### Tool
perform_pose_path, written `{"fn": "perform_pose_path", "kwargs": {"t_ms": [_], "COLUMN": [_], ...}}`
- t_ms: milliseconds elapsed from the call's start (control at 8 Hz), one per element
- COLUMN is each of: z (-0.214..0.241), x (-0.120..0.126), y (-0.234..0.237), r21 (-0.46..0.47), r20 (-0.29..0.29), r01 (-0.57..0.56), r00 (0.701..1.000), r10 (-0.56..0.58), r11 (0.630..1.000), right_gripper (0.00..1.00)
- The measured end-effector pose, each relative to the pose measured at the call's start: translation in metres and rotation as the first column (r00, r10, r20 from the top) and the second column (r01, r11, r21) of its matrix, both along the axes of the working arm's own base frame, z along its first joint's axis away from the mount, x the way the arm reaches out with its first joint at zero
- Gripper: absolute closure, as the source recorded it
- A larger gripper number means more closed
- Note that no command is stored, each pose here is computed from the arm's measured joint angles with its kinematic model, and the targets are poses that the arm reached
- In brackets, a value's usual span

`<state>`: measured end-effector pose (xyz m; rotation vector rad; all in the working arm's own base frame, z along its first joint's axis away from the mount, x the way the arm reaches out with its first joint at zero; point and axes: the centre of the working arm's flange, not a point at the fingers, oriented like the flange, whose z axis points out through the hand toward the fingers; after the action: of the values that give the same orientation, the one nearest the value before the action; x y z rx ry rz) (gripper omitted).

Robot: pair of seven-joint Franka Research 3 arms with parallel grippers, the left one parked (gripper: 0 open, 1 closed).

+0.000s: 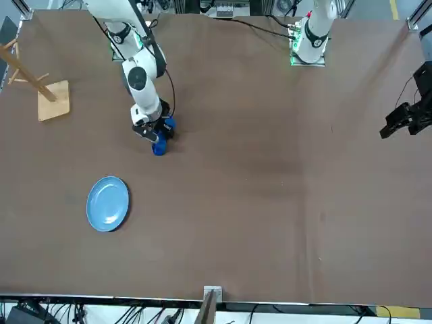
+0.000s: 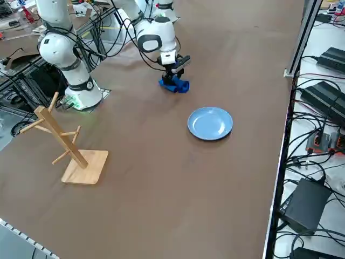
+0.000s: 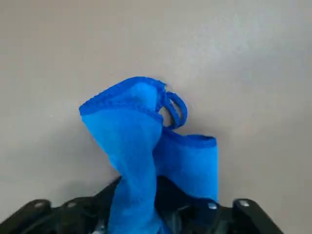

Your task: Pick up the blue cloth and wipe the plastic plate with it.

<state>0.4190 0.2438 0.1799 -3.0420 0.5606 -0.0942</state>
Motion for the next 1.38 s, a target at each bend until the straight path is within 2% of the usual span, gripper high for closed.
{"fn": "perform_pose_path", "kwargs": {"t_ms": [375, 625, 1000, 1375], "z": [0.001, 0.01, 0.07, 0.134], "x": [0.009, 0.03, 0.095, 0.151], "y": [-0.011, -0.027, -0.051, -0.088], "r21": [-0.004, -0.029, -0.084, -0.084], "r20": [0.007, -0.014, -0.111, -0.109], "r01": [-0.036, -0.054, -0.086, -0.153], "r00": [0.999, 0.998, 0.991, 0.984], "r10": [0.036, 0.054, 0.077, 0.144], "r11": [0.999, 0.998, 0.993, 0.985], "right_gripper": [0.76, 0.76, 0.76, 0.76]}}
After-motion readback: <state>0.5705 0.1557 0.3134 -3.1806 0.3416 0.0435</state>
